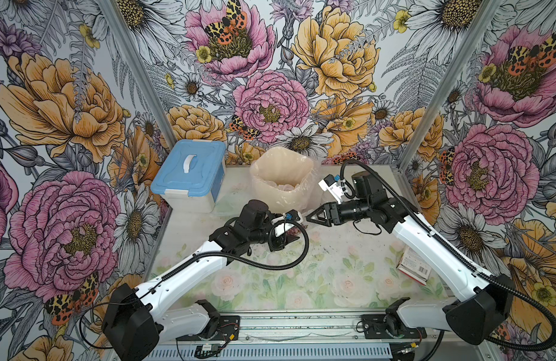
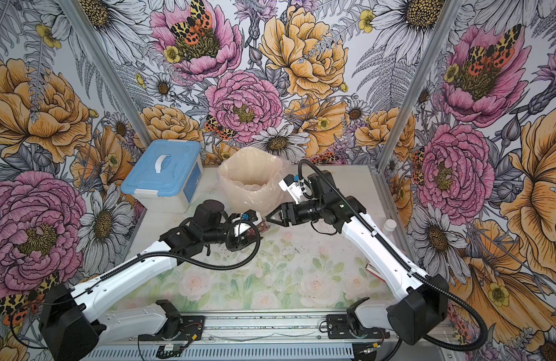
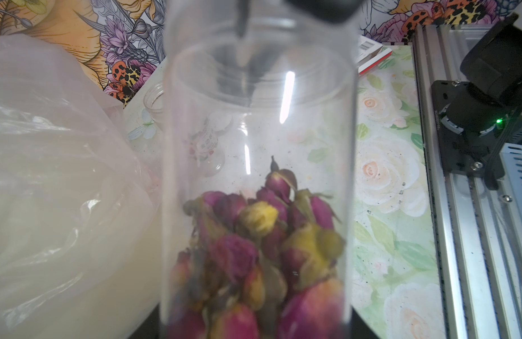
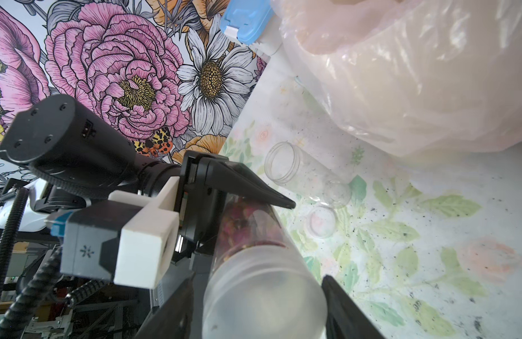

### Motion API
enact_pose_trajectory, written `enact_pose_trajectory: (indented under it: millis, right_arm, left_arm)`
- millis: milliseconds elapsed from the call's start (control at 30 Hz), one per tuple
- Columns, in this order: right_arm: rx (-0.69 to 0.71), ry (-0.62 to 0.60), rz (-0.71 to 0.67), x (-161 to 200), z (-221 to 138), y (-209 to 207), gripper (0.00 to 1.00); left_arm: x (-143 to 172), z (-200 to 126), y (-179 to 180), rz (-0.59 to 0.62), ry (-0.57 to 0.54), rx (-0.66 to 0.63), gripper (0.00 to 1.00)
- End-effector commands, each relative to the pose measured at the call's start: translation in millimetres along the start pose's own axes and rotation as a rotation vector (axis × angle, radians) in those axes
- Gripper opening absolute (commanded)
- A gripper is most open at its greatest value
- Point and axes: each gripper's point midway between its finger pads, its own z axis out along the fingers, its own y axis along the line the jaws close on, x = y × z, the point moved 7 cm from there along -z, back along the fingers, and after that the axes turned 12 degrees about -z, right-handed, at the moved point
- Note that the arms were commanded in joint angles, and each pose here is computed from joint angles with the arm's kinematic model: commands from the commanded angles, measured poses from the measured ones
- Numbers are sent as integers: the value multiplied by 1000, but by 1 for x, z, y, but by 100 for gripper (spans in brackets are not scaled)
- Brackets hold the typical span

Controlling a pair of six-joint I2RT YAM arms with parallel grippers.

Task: Empty the moldy dried flower tea in the jars
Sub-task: Unscrew the lid from the jar.

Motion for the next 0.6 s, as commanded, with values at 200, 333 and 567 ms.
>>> enact_pose_trajectory:
  millis: [200, 333, 567]
  right_arm:
    - [-18, 11, -26, 5, 4, -1, 59]
    - [-19, 9, -37, 5, 3, -1, 58]
    - [-23, 1, -53, 7, -1, -1, 57]
  left_arm:
    - [-2, 2, 1, 28, -23, -19, 40]
    - [-1, 1, 1, 27, -22, -19, 40]
    - [1, 1, 0, 29, -21, -22, 40]
